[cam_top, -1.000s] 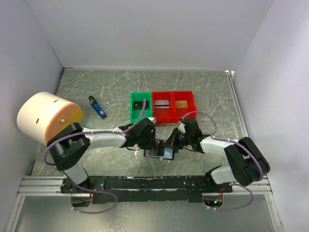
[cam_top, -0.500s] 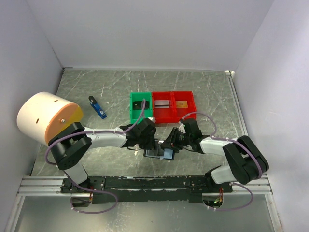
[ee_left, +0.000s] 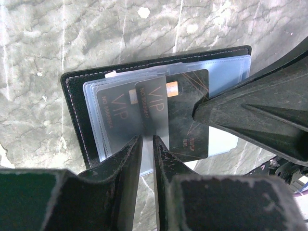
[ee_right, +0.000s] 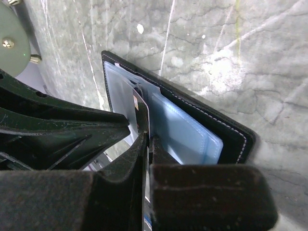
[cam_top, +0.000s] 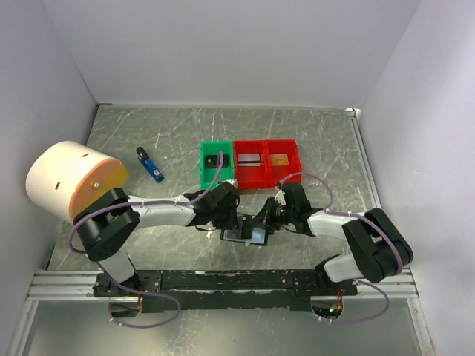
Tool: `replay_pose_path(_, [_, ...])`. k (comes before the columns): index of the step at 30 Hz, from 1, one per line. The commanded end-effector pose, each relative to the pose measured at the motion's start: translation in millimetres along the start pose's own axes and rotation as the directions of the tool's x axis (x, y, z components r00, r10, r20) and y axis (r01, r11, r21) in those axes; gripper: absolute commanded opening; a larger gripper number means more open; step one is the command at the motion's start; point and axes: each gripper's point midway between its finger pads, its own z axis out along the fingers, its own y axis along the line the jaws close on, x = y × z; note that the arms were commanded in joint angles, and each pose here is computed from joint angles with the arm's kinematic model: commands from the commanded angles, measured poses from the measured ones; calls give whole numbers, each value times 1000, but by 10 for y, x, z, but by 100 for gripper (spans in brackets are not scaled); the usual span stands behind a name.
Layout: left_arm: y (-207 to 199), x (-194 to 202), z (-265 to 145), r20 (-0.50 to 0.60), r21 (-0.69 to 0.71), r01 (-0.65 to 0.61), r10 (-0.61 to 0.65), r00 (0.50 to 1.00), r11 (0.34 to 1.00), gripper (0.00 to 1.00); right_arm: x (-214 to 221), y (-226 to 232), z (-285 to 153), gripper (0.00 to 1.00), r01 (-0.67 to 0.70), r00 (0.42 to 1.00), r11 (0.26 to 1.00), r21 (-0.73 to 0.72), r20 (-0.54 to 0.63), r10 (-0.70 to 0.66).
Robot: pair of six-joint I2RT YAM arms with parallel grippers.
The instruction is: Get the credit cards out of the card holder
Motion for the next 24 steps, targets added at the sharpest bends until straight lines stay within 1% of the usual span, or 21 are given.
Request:
replay_pose_path(1, [315,131,-5,-30,-129,-20,16,999,991,29,-43,-113,-63,0,13,1000,999,53,19,-14])
replay_pose_path(6, [304,132,-4,-27,-121,-16,13,1000,992,29,-37,-139,-123,0,31,999,997,66,12,-32])
replay_pose_path(9, [289,144,13,-34,-111,-20,16,999,994,29,-1,-105,-127,5,36,999,998,43,-7,-36])
replay_pose_path(15, [284,131,14,-34,-115,-23,19,999,993,28,-14,30,-98,21,2,1000,999,-37,-1,-2])
replay_pose_path(20, [286,134,4,-30,-113,-20,17,999,993,28,-39,96,-57,27,-31,1000,996,-80,2,31])
replay_pose_path(24, [288,140,7,-33,-113,-19,15,999,993,28,-36,73,-31,29,-31,1000,997,-74,-6,31])
